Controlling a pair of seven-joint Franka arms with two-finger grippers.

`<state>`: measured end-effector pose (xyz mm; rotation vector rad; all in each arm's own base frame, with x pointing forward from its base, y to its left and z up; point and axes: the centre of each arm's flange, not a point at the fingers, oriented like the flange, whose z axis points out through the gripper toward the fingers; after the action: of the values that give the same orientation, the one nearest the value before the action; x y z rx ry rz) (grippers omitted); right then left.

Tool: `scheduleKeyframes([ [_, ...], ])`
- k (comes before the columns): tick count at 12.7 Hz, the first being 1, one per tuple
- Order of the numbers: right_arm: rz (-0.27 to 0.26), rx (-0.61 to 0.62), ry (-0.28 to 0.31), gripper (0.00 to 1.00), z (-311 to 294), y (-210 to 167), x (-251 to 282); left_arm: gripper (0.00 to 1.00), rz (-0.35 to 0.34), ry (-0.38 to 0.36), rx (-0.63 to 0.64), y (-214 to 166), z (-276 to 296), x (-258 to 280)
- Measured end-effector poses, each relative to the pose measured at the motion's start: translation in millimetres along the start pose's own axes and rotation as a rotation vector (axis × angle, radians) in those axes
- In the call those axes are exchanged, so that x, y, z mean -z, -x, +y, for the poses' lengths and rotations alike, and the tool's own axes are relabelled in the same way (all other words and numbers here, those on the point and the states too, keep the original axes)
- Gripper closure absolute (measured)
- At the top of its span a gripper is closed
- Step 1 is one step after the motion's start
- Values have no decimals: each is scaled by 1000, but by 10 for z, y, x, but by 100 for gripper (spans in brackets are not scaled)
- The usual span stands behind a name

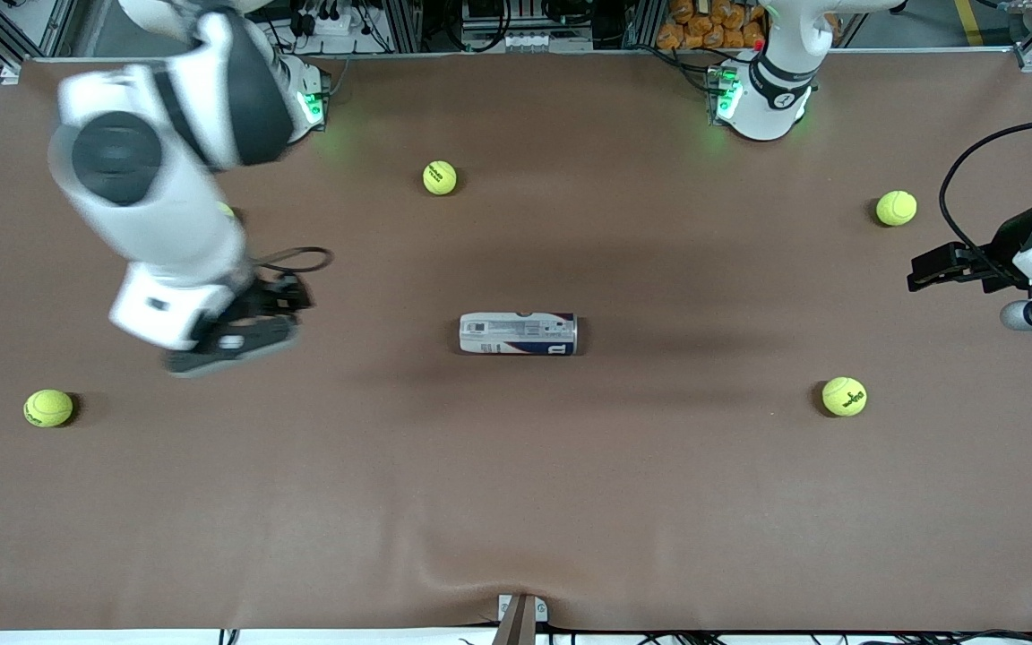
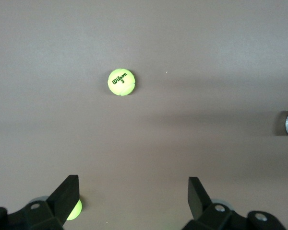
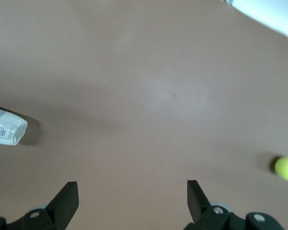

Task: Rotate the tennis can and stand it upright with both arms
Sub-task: 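Open the right gripper, release the can, and withdraw the right arm, then reach the left gripper toward the can's end and grasp it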

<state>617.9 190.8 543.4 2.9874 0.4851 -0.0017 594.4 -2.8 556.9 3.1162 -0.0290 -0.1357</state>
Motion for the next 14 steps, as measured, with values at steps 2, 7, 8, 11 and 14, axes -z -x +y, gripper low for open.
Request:
scheduleKeyframes([
  [2, 2, -83, -35, 0, 476, 226, 167, 0, -7, 2, 1, -19, -1, -39],
  [7, -37, -263, -128, 0, 1462, 889, 539, 0, -26, 317, 80, -119, -74, -195],
  [8, -45, -284, -137, 0, 1605, 1009, 596, 0, -38, 377, 99, -168, -103, -280],
  [11, -74, -331, -150, 0, 1845, 1281, 718, 0, -82, 512, 81, -329, 18, -601],
  [14, -103, -346, -158, 0, 1906, 1380, 729, 0, -135, 694, 28, -515, 210, -1117],
])
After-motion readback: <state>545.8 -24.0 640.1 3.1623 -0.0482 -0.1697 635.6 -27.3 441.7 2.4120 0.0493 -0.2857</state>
